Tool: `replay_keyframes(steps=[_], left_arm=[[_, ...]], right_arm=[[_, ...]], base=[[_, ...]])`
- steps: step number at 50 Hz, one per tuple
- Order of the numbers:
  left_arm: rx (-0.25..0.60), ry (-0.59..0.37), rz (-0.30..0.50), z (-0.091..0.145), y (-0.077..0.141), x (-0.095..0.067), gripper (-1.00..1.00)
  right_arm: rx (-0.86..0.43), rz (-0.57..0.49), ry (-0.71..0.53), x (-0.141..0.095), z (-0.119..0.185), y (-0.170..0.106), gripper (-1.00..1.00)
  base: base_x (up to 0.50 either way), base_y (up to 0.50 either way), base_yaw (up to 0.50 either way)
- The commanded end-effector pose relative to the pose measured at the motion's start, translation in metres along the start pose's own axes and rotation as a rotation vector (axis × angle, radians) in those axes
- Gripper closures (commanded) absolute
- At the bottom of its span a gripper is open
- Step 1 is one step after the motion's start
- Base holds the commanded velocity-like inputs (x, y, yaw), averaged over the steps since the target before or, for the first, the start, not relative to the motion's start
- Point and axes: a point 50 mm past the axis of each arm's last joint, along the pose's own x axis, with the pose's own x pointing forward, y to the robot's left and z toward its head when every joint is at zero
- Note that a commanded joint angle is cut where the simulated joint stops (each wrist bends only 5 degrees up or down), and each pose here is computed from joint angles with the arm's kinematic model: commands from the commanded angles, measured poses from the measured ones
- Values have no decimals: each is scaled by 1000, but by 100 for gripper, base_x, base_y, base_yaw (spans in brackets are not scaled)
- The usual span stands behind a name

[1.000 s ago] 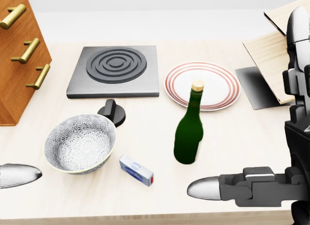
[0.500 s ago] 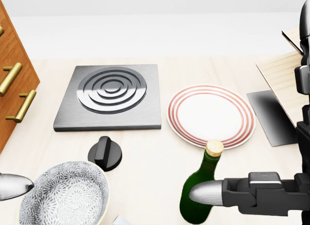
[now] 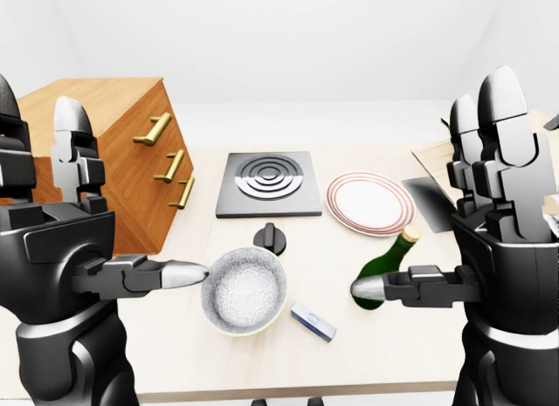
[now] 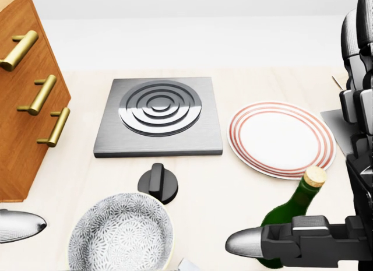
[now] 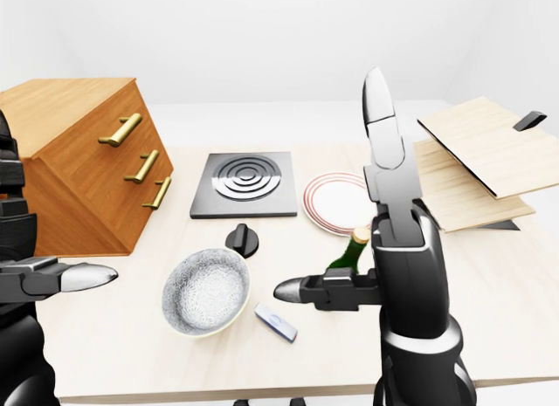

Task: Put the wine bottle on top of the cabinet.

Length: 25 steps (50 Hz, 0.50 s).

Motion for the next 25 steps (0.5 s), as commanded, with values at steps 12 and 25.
replay_keyframes(steps=[12,25], left_arm=[[4,14,-9,-1,-1,-3,-100],[5,16,-17,1,-4,-6,-100]], right_arm=[[-13,-10,64,-7,-5,-3,-100],[-42,-18,156,-16,-13,-10,-100]], base=[[0,32,0],[0,0,0]])
